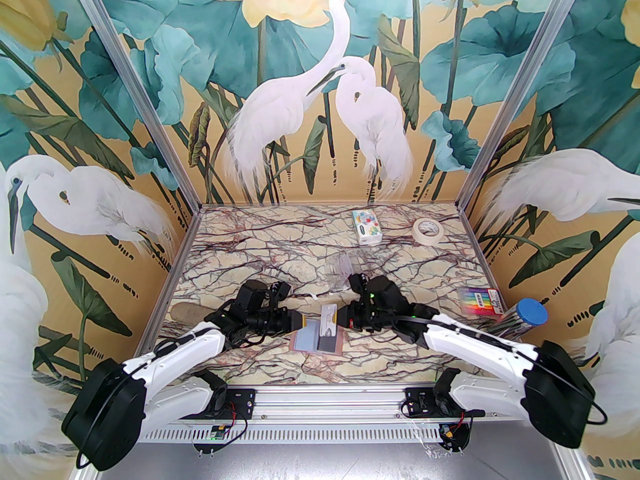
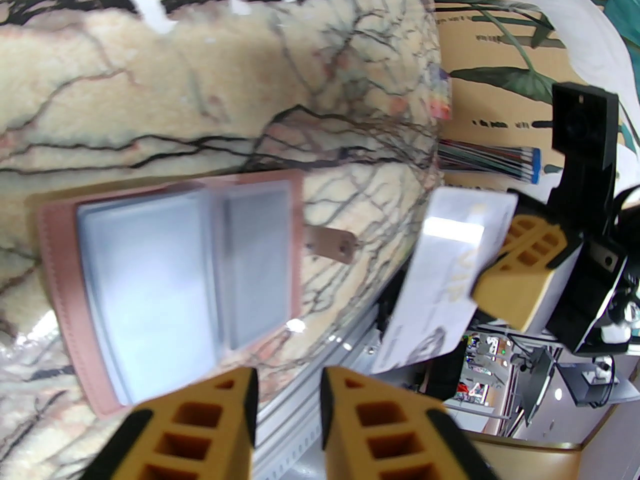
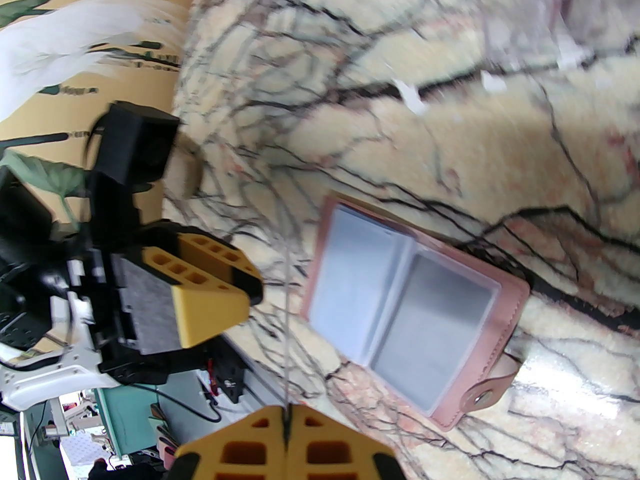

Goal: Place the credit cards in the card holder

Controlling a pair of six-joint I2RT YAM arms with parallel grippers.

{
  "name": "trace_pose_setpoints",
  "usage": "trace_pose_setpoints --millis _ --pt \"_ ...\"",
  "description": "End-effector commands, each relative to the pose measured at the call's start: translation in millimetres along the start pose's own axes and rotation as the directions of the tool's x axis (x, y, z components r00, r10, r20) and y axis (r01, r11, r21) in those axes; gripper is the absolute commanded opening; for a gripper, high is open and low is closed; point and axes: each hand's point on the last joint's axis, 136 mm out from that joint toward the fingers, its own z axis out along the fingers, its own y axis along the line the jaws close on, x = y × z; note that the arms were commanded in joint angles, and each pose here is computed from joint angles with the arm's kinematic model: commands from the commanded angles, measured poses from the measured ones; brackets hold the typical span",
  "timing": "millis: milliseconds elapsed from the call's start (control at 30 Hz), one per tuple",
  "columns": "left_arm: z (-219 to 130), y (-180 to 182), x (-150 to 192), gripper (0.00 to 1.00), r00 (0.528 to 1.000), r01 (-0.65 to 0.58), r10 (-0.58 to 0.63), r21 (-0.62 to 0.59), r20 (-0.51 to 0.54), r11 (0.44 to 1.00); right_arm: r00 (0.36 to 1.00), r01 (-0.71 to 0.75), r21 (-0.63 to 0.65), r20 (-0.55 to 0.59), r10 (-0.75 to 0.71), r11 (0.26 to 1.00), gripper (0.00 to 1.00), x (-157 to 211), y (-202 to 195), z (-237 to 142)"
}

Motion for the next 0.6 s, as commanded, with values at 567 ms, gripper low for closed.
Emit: trace_pose_setpoints --millis 567 --pt "16.0 56.9 6.6 0.18 0.998 0.064 -0.065 -0.185 -0.001 0.981 0.998 -0.062 0.08 -0.019 0.064 0.995 0.0 1.8 -24.9 48.7"
